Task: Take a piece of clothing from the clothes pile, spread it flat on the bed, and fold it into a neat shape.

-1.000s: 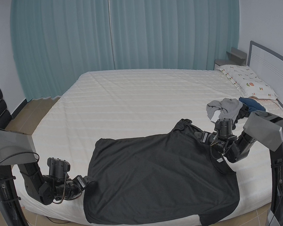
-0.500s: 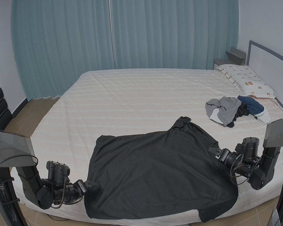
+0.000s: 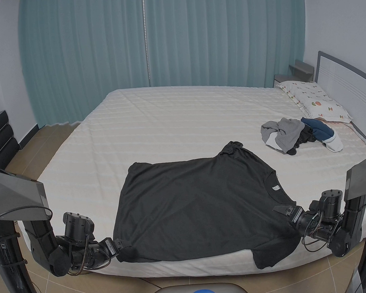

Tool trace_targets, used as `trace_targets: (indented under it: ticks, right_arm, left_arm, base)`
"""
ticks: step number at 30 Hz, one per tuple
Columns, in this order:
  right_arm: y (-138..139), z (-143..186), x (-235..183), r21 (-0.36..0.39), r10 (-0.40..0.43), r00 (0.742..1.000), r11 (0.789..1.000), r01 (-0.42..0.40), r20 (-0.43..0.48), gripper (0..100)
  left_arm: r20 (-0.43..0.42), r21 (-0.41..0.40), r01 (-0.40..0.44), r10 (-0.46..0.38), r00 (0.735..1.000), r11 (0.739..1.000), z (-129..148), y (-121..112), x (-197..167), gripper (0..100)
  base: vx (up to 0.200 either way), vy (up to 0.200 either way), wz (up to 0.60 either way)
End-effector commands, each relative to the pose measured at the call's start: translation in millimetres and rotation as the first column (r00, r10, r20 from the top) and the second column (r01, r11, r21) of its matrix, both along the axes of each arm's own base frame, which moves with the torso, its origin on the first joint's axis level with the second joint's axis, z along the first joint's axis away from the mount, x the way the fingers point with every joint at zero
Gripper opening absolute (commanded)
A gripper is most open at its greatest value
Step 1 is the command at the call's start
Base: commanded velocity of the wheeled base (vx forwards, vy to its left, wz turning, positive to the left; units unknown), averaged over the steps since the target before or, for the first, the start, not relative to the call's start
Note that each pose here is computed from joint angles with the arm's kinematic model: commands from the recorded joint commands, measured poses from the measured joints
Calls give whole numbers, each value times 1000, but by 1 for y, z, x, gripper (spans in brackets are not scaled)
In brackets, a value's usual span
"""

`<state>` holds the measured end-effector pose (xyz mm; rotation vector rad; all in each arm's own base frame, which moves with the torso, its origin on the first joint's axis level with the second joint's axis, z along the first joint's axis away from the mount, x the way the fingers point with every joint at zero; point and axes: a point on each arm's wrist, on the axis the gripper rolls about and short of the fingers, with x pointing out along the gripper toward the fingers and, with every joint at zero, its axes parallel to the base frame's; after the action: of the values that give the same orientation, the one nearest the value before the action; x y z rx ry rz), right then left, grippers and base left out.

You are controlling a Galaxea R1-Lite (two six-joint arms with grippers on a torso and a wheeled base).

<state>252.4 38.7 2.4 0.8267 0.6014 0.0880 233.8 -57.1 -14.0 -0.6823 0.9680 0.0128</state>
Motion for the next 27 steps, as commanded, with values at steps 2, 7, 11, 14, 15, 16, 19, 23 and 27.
trace_targets:
  ticks: [2, 7, 11, 14, 15, 16, 19, 23, 27]
  right_arm:
    - [-3, -1, 0, -15, -5, 1000, 1000, 5, 4, 100]
    - [-15, -7, -2, -86, -10, 1000, 996, 9, -7, 100]
    - [-29, -18, -6, -192, 0, 999, 981, -7, -35, 100]
    - [-35, -18, -8, -235, 5, 999, 972, -12, -32, 100]
    - [-36, -17, -8, -237, 0, 1000, 971, -6, -27, 100]
    - [-39, -16, -7, -235, -5, 1000, 972, -1, -22, 100]
    - [-43, -19, -7, -220, -6, 1000, 976, -1, -30, 100]
    - [-42, -19, -8, -196, 18, 999, 980, -24, -35, 100]
    - [-41, -17, -10, -182, 32, 999, 983, -38, -38, 100]
  left_arm:
    - [2, -3, -3, 3, 1000, 1000, 0, 0, 0, 100]
    - [4, -5, -4, 4, 1000, 1000, 0, 0, 1, 100]
    - [8, -7, -5, 5, 1000, 1000, 1, 0, 1, 100]
    - [8, -5, -3, 3, 1000, 1000, 0, -1, 1, 100]
    - [9, -5, -1, 1, 1000, 1000, 0, -1, 1, 100]
    - [12, -6, -1, 1, 1000, 1000, 0, -1, 2, 100]
    - [19, -11, -3, 3, 1000, 1000, 1, -3, 5, 100]
    - [20, -14, 7, -7, 1000, 1000, 1, -6, 5, 100]
    - [19, -18, 7, -6, 1000, 1000, 1, -8, 4, 100]
  base:
    - [0, 0, 0]
    - [0, 0, 0]
    - [0, 0, 0]
    - [0, 0, 0]
    - [0, 0, 0]
    - [0, 0, 0]
    - [0, 0, 0]
    - [0, 0, 0]
    - [0, -100, 0]
